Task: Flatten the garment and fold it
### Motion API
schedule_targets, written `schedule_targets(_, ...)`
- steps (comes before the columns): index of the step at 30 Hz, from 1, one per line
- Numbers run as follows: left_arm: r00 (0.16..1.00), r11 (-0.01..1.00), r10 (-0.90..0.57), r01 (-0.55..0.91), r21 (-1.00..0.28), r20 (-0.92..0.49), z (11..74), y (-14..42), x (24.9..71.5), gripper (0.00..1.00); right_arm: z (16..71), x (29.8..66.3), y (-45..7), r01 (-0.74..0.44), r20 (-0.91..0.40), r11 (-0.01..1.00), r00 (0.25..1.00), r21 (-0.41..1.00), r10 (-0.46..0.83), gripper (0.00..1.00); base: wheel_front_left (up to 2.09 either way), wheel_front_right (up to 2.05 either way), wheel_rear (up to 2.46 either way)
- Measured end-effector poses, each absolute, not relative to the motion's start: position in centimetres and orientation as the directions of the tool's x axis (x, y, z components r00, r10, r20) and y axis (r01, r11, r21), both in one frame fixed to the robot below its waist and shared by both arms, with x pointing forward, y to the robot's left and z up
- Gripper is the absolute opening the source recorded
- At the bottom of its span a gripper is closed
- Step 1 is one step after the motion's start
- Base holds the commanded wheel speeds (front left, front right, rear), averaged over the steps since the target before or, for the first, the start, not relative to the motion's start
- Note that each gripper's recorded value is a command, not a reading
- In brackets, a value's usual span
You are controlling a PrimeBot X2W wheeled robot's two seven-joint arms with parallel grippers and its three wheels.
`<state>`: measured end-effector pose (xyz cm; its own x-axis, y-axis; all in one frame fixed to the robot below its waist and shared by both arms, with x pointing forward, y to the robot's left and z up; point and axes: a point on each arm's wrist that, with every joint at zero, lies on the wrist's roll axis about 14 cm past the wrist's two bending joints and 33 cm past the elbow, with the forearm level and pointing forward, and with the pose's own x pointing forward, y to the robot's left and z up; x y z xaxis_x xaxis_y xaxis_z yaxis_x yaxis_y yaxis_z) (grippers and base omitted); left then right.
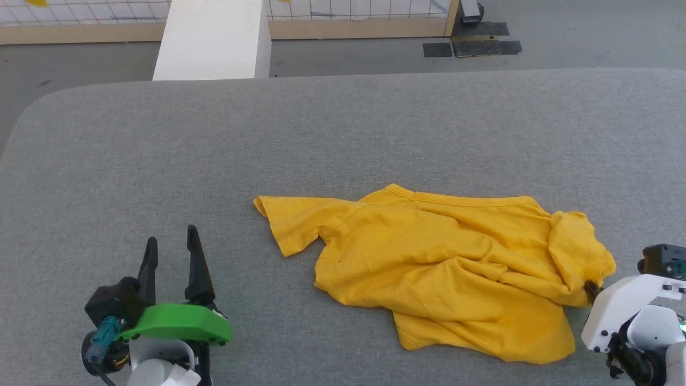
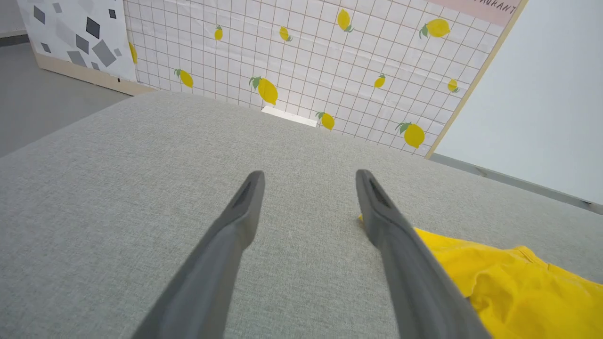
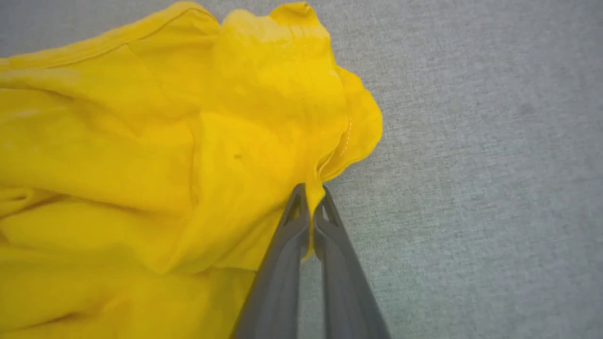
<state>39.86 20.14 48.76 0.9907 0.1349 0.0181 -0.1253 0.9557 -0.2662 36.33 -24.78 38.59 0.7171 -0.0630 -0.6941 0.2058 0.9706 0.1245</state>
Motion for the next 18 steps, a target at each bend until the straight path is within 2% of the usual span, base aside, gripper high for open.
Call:
schedule_targets(6,0.990,0.941,0.137,-0.143,-0.307,-0.043,47.3,20.1,39.7,1.00,41.8,37.5,-26.6,0.267,-0.540,0.940,0.834,0.213,-0.114,1.00,0.00,0.00,0.00)
schedule_targets(11,0.992,0.942,0.053,-0.088,-0.324,-0.116,47.7,18.1,42.3,1.00,43.0,36.9,-28.3,0.299,-0.495,0.934,0.852,0.193,-0.171,1.00,0.00,0.00,0.00)
schedule_targets(14,0.974,0.950,-0.024,-0.048,-0.310,-0.224,47.6,16.3,44.9,1.00,43.5,37.0,-28.7,0.304,-0.483,0.935,0.856,0.183,-0.184,1.00,0.00,0.00,0.00)
schedule_targets(18,0.892,0.970,-0.106,-0.006,-0.245,-0.440,46.0,14.2,47.6,1.00,43.4,37.0,-29.0,0.309,-0.493,0.935,0.849,0.172,-0.190,1.00,0.00,0.00,0.00)
